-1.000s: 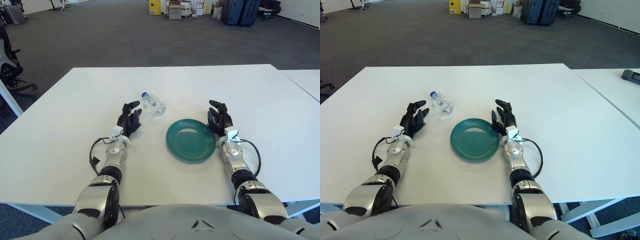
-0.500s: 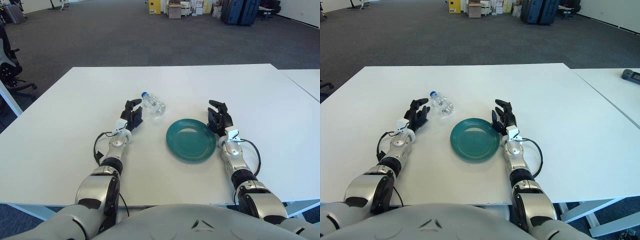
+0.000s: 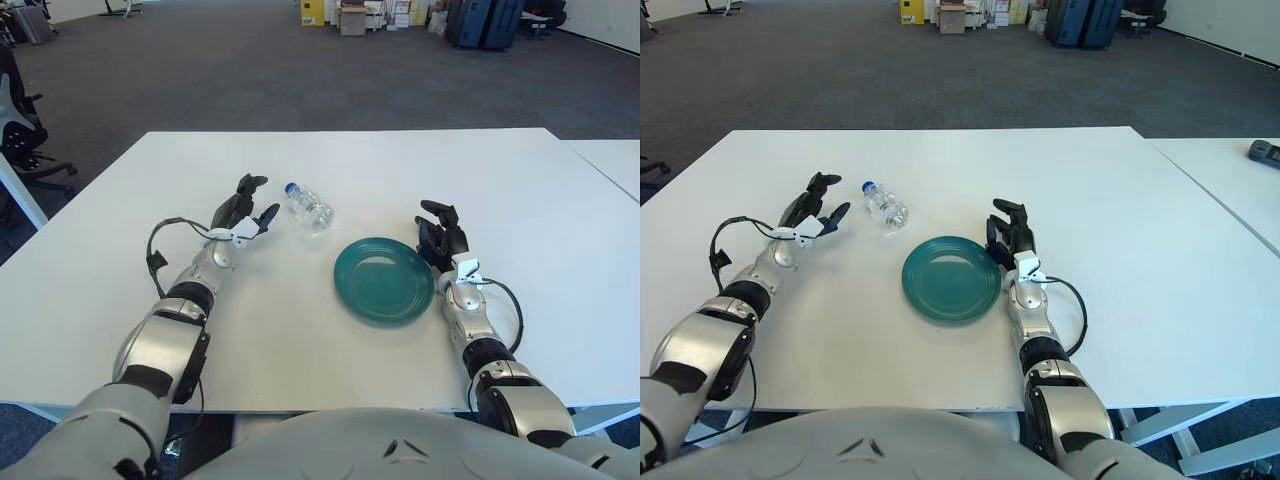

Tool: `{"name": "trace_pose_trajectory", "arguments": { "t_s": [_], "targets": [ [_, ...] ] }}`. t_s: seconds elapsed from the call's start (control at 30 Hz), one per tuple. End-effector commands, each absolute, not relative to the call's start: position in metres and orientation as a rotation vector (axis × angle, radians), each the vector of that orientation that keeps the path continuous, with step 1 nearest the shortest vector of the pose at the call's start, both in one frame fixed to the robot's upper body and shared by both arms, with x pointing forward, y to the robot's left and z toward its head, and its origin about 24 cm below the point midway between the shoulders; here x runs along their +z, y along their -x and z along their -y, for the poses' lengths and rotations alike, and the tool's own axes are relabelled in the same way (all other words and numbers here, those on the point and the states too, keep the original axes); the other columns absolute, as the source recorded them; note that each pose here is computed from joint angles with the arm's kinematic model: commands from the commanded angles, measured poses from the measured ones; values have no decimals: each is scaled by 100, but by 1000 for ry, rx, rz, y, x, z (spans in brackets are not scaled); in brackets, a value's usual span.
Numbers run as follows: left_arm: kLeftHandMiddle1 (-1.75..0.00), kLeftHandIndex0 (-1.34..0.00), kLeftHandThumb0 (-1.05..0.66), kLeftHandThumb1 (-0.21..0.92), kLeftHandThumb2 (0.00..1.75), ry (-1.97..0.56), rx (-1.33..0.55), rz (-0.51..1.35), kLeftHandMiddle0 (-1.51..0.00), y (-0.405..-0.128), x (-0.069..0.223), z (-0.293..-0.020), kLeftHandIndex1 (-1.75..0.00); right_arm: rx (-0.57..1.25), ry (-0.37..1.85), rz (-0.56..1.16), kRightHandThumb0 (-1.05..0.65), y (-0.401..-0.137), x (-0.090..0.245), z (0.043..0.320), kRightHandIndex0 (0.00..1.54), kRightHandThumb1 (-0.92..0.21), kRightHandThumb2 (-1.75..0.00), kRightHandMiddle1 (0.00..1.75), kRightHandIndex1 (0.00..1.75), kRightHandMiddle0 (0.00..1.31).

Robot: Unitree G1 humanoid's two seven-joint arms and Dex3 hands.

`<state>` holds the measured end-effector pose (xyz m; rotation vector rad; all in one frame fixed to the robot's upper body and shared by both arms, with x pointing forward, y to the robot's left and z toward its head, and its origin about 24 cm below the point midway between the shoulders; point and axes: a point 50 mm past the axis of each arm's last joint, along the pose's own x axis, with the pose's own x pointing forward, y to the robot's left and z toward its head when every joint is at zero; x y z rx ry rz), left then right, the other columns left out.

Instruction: Put the bottle into the plate.

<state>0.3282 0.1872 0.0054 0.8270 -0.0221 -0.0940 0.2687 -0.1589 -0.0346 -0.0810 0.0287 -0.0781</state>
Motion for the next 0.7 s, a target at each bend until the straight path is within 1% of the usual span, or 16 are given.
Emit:
{"name": "trace_pose_trajectory", "arguments": {
  "t_s": [0.0,0.03,0.13,0.23,0.4,0.67],
  "targets": [
    [-5,0,-102,92,28,-929,-150,124,-16,-341,24,-179,-40,-84,52,-169,-74,-241,-65,155,38,-92,-72,104,52,0],
    [-5,0,-102,92,27,-972,-164,141,-15,-342,26,-178,-37,-82,49,-167,-74,-241,-65,155,38,-92,-72,104,53,0],
    [-2,0,-104,92,24,-1071,-192,178,-6,-345,29,-177,-17,-78,43,-163,-74,-241,-64,154,37,-92,-71,107,59,0],
    [-1,0,-105,92,23,-1143,-214,205,-2,-346,30,-175,-6,-77,39,-160,-74,-241,-64,154,36,-92,-71,108,60,0],
    [0,0,-105,92,22,-1257,-246,278,0,-347,32,-170,-1,-77,35,-154,-75,-241,-63,154,36,-92,-70,109,62,0],
    [0,0,-105,92,27,-1401,-266,409,0,-349,36,-161,0,-71,24,-148,-75,-242,-62,154,37,-92,-69,110,64,0]
  ]
}}
